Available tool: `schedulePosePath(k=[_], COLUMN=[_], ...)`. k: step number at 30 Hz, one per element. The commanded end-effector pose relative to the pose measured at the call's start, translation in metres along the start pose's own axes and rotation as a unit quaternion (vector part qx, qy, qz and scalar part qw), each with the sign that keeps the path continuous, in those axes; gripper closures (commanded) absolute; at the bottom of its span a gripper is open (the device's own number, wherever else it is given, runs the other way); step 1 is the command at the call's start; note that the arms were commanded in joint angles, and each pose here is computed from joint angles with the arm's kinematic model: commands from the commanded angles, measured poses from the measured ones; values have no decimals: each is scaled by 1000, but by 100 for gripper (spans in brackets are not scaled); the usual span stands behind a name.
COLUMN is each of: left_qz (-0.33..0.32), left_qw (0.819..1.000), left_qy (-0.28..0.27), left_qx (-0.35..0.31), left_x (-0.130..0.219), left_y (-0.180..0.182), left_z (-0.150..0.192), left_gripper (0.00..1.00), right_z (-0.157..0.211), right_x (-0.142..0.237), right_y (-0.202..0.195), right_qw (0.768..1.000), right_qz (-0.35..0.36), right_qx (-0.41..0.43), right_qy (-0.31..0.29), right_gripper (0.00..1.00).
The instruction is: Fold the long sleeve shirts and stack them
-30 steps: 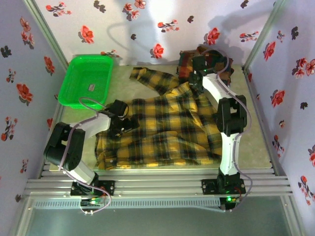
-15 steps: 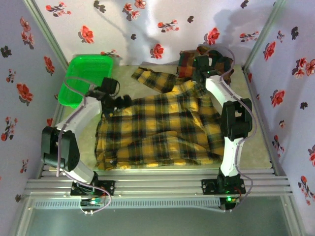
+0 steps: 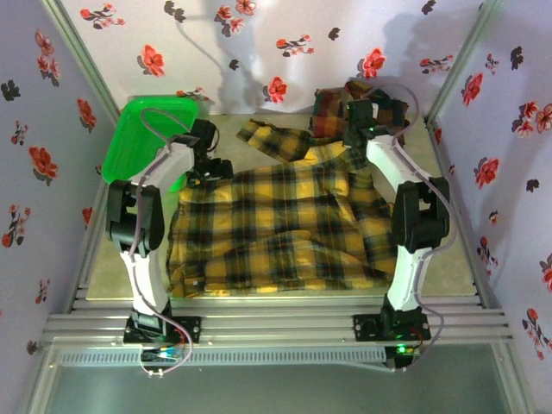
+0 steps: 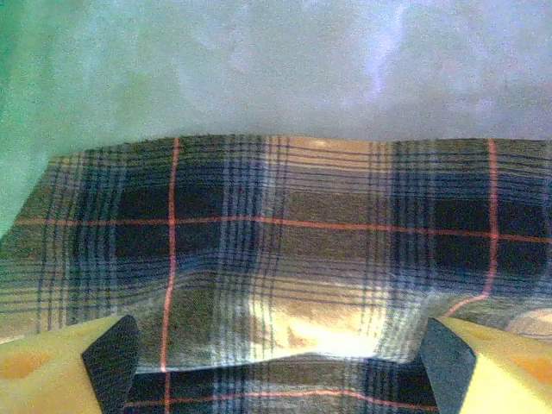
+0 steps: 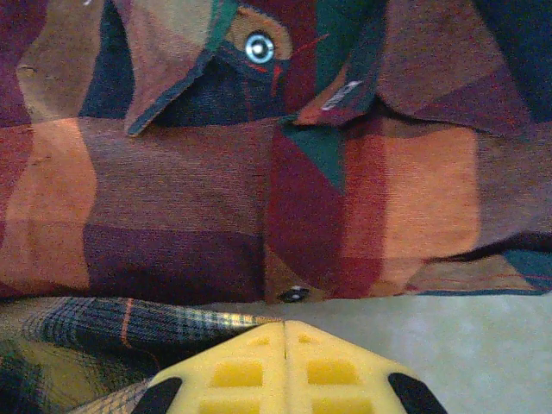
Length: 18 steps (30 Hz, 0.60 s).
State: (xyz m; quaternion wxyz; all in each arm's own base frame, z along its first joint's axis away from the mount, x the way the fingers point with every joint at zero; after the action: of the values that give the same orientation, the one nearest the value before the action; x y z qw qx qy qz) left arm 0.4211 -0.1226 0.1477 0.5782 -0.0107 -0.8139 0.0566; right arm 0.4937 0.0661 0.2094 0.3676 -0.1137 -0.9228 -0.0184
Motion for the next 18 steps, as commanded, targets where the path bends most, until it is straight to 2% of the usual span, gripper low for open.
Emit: schedulePosePath(k=[1,8,18], left_qz=[-20,-22,-23], left_qw=[999,998,994], left_qy=[-19,-21,20], left_qx=[-39,-59,-106], left_x=[6,-3,-33], left_y=[3,8,7], left_z=[-16,-30,-42], left_gripper=[13,15,34], right_z=[-6,-9,-6], right_x=[12,9,3], right_y=[-27,-38,-35], right_qw=[999,999,999], right_qz=[44,50,47], right_qx=[3,0,0], right_qy=[-10,-6,7], right_gripper=[100,100,100])
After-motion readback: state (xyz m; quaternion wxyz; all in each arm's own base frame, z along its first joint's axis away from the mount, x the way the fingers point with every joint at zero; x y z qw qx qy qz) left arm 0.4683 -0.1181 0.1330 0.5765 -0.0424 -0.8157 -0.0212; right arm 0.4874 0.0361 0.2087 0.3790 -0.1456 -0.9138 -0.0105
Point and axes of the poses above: each hand's point on the last joint's axis, 136 mm out from that joint toward the fingers, its own x axis back along the fingers, its own y axis along the line the jaws close on, z = x × y, the point moved 6 cm from there along x, back along the fingers, and after that the axes turned 1 degree about x, right-handed, at the moved point
